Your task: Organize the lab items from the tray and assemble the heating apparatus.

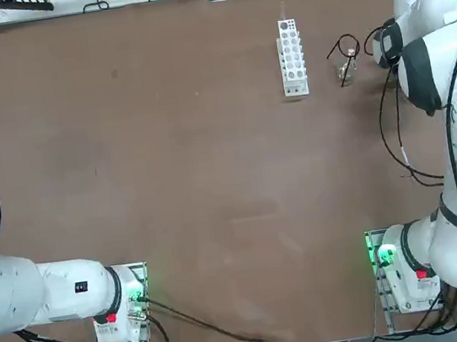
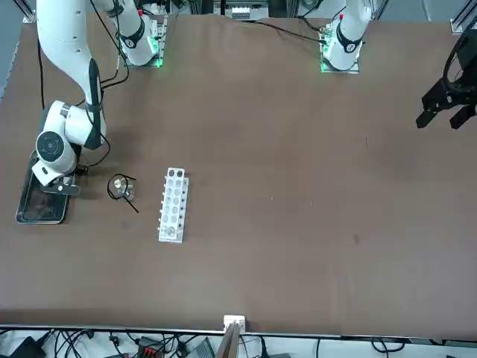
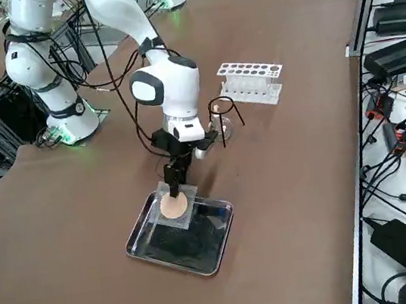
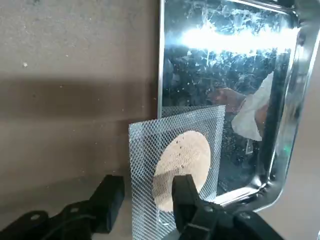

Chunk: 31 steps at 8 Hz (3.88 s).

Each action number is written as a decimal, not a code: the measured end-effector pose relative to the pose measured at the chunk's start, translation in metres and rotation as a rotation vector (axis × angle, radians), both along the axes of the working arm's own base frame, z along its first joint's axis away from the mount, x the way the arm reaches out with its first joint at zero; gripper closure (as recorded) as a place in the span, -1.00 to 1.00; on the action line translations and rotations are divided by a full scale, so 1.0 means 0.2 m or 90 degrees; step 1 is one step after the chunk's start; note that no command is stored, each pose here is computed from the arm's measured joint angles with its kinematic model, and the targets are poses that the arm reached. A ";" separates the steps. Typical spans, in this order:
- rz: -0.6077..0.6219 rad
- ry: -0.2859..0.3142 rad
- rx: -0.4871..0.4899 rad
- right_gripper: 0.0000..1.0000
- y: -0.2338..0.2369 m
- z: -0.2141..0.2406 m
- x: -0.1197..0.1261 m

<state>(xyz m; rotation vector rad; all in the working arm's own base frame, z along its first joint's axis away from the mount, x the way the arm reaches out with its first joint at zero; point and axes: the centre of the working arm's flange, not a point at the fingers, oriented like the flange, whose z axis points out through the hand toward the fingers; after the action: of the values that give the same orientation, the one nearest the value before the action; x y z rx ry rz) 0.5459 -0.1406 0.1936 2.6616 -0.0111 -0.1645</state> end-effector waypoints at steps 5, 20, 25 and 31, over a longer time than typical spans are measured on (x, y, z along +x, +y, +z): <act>0.000 0.002 -0.001 0.07 0.00 -0.01 0.00; 0.009 -0.002 0.001 0.51 0.03 -0.01 0.02; 0.010 -0.006 0.001 0.63 0.04 0.00 0.04; 0.017 -0.023 -0.001 0.84 0.06 0.07 0.12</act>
<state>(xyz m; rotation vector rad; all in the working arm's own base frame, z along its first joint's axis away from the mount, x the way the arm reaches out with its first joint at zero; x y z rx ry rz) 0.5697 -0.1288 0.2073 2.6614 0.0136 -0.1081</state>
